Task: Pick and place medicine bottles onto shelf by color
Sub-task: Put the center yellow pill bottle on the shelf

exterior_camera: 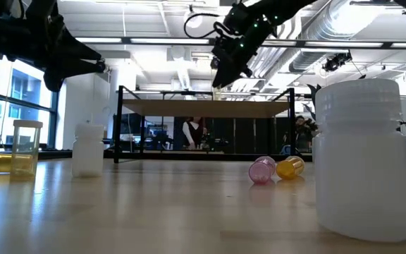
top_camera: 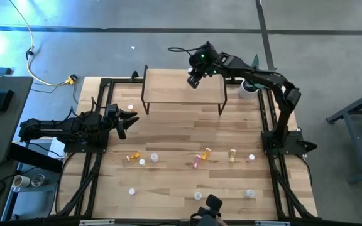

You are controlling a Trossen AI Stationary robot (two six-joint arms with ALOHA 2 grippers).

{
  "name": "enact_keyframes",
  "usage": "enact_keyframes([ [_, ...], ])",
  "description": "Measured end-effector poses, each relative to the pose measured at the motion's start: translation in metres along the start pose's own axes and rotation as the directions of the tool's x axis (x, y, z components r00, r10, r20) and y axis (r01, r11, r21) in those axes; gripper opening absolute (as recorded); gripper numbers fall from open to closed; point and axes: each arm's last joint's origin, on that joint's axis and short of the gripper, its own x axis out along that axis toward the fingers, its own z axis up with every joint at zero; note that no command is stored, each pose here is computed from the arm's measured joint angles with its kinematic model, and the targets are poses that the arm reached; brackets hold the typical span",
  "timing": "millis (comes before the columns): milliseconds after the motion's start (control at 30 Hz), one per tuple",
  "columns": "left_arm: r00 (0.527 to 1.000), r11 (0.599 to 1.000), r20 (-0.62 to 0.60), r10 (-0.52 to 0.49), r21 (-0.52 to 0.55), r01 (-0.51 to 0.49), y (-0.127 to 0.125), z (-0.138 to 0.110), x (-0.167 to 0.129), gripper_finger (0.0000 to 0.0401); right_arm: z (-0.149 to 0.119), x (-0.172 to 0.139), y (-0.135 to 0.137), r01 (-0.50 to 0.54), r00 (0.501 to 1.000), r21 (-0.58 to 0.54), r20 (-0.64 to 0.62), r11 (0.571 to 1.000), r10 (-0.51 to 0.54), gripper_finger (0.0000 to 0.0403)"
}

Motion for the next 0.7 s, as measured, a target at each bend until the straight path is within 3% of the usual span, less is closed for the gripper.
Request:
enact_keyframes([
  [200,1.000,1.000,0.000,0.000,0.000,0.000,0.0000,0.0000,0.0000,0.0142,-0.0069,0.0038,0.0003,0.006,0.998,-0.002,-0.066,1.000,-0.006,0.0106],
  [700,1.000,1.000,0.000,-0.001,0.003,0.001,0.0000,0.0000,0.0000,0.0142,-0.0100,0.0028,0.0005,0.005,0.995,0.005,-0.099,1.000,-0.004,0.0106],
])
